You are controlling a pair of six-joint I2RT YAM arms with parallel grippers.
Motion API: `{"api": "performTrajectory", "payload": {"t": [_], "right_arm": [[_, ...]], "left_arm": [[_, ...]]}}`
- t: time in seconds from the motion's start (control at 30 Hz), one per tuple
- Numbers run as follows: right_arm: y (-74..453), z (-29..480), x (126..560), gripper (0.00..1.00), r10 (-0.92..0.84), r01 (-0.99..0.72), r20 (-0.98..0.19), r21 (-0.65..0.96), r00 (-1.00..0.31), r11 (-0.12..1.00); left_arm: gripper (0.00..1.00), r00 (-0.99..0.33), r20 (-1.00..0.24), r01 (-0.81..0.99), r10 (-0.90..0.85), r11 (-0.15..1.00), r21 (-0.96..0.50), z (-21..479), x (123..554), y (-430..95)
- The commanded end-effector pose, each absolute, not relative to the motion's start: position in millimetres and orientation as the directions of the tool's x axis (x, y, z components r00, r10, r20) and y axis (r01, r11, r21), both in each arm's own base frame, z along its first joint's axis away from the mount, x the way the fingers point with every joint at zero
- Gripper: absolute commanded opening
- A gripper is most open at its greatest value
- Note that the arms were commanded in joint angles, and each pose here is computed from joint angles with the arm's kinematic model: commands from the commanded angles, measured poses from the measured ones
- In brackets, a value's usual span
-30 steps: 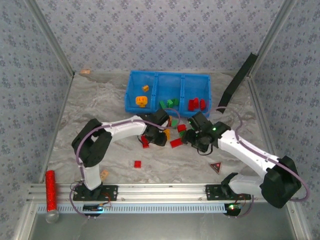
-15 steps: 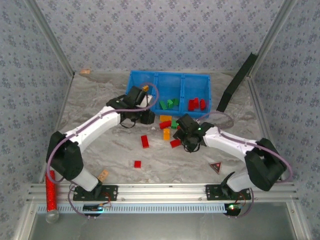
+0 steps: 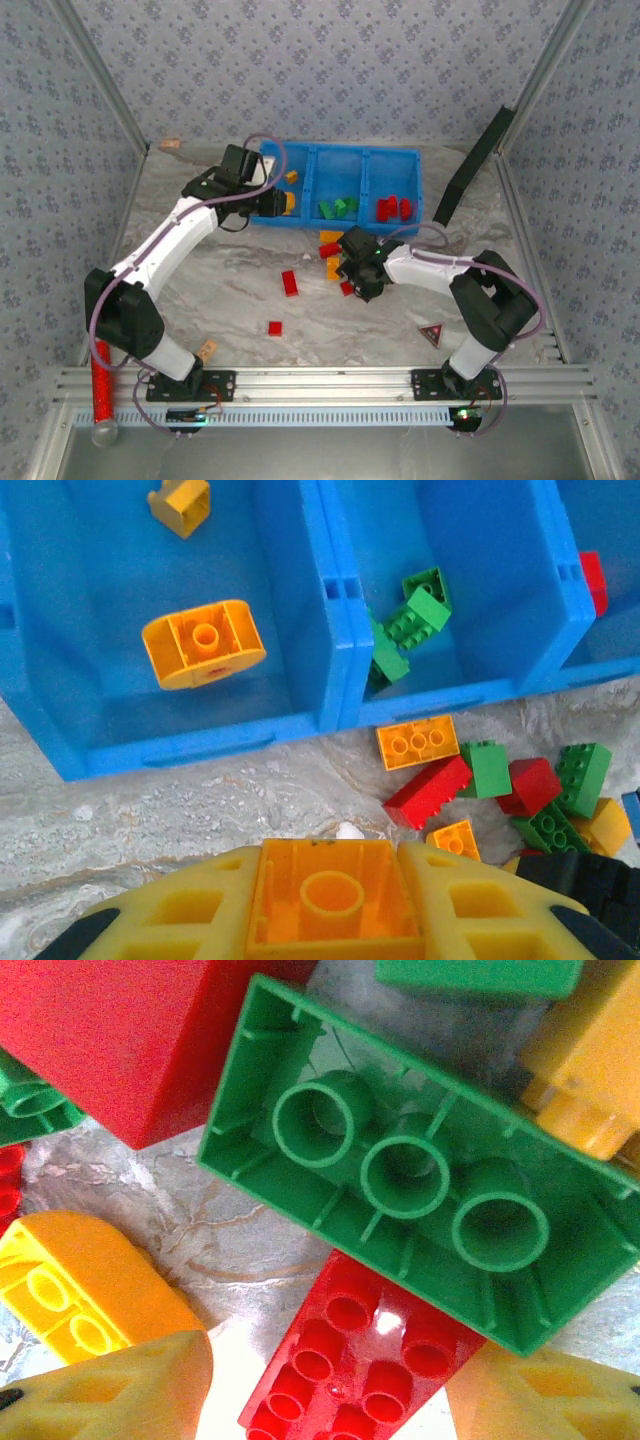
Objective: Sort the legos into containers by color
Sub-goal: Place the lego in the container, then pick up the lego from the center of the table.
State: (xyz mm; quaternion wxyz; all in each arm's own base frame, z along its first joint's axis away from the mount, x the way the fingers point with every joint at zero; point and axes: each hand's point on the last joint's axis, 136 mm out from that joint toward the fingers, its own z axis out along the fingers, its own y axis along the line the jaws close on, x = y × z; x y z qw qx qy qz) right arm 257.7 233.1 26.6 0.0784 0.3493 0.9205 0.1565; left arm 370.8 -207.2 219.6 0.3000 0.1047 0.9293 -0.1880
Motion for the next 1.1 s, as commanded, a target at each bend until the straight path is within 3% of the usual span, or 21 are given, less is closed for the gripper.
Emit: {"api": "performTrajectory", "payload": {"t": [0.0, 0.13, 0.37, 0.57, 0.87, 1.07], "right_arm": [[238.1, 10.8, 257.8, 0.61, 0.666, 0.633, 0.005, 0.317, -0.746, 0.706], [235.2, -2.0, 248.4, 0.51, 0.644, 0.628, 0.037, 0.267, -0.764, 0.731], [229.1, -12.3, 232.1, 0.44, 0.579, 0.585, 0.092, 0.212, -0.810, 0.783], [214.9, -11.3, 211.8, 0.36, 0.430, 0.440, 0.097, 0.143, -0.898, 0.886], [199.6, 39.1, 203.5, 0.31, 0.165, 0.159, -0.058, 0.099, -0.985, 0.982], [182.8, 94.8, 214.4, 0.31, 0.016, 0.008, -0.170, 0.046, -0.985, 0.999]], "left_arm": [[0.24, -0.785, -0.615, 0.317, 0.077, 0.902, -0.292, 222.8, 385.5, -211.9], [0.24, -0.797, -0.600, 0.297, 0.072, 0.911, -0.285, 207.8, 400.2, -215.1], [0.24, -0.826, -0.560, 0.243, 0.063, 0.937, -0.252, 179.5, 431.9, -213.8], [0.25, -0.866, -0.494, 0.208, 0.083, 0.957, -0.204, 149.3, 448.4, -213.4], [0.29, -0.908, -0.410, 0.178, 0.090, 0.967, -0.180, 119.0, 457.6, -215.2], [0.40, -0.910, -0.403, 0.173, 0.097, 0.972, -0.156, 113.6, 463.2, -213.8]]}}
